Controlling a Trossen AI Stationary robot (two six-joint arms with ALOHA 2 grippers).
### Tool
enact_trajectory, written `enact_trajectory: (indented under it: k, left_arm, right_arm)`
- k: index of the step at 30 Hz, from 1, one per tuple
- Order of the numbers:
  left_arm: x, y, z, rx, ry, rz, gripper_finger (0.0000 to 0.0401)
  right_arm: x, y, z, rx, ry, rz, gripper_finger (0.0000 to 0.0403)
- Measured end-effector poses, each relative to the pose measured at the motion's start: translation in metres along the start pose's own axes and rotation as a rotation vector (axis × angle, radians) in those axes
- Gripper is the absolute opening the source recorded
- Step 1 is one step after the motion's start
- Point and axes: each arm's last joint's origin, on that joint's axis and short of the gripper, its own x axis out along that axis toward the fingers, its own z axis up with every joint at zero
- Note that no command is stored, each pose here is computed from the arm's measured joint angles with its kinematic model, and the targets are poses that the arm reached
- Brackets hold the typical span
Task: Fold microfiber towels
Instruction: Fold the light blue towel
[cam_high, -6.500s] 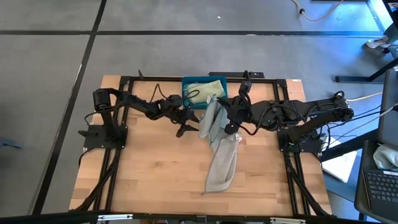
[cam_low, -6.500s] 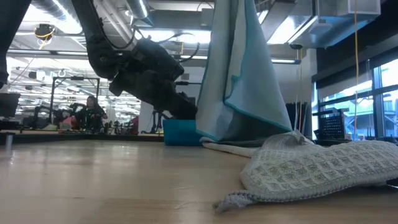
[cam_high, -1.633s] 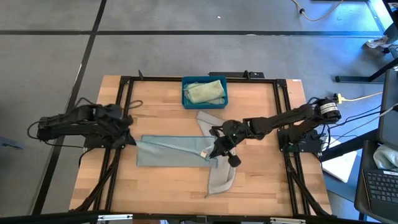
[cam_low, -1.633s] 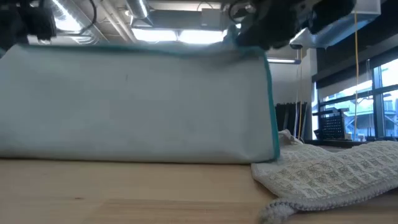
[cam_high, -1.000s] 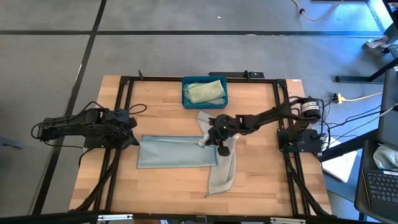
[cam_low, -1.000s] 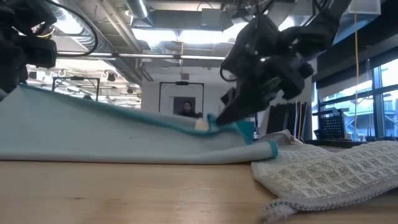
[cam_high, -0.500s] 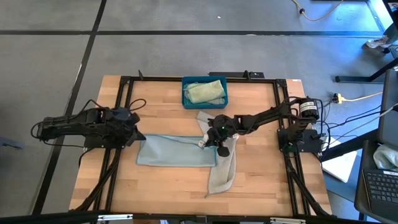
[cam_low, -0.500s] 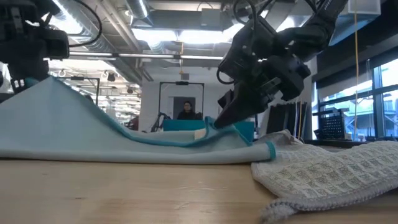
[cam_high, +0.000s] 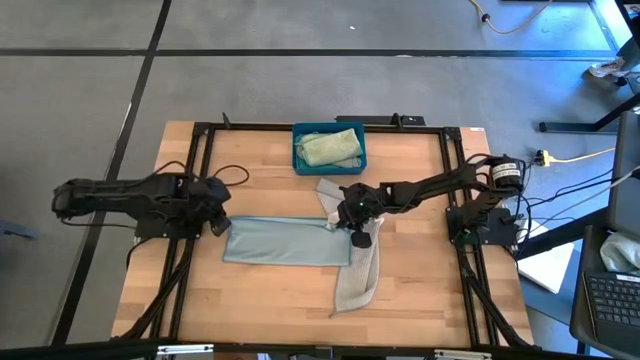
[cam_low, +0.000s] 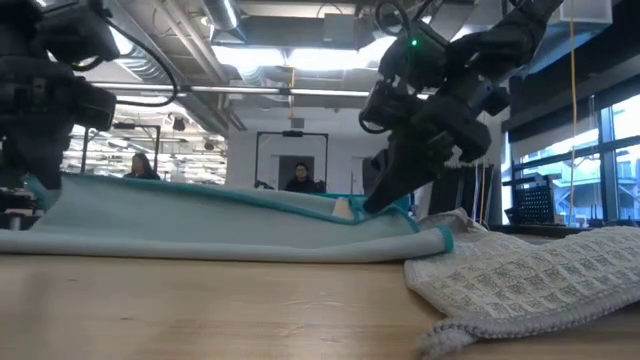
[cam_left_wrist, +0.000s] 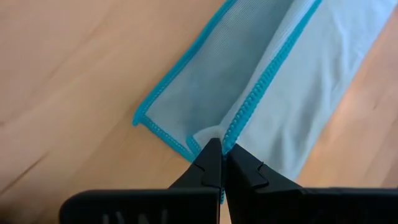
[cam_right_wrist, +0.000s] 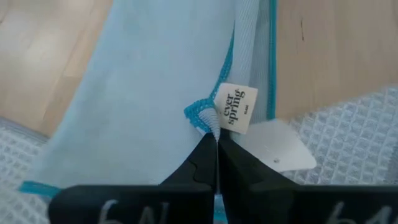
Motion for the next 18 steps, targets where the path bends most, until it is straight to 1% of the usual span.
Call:
enact_trajectory:
  k: [4, 6, 9, 18]
  left_arm:
    - [0.0029, -0.0009, 0.0019, -0.004, 0.014, 0.012, 0.0000]
    - [0.0037, -0.0016, 0.0030, -0.002, 0.012, 0.011, 0.0000]
    - [0.0042, -0.0032, 0.0052, 0.030, -0.003, -0.003, 0.0008]
    - [0.0042, -0.0030, 0.0059, 0.033, -0.022, 0.012, 0.0076]
  right_arm:
    - [-0.0005, 0.0004, -0.0005, -0.001, 0.006, 0.009, 0.0020]
    - [-0.0005, 0.0005, -0.0012, 0.014, 0.013, 0.011, 0.0030]
    - [-0.0005, 0.0006, -0.0025, 0.048, 0.026, 0.011, 0.0053]
    - [-0.0004, 0.0001, -0.0035, 0.056, 0.037, -0.041, 0.0145]
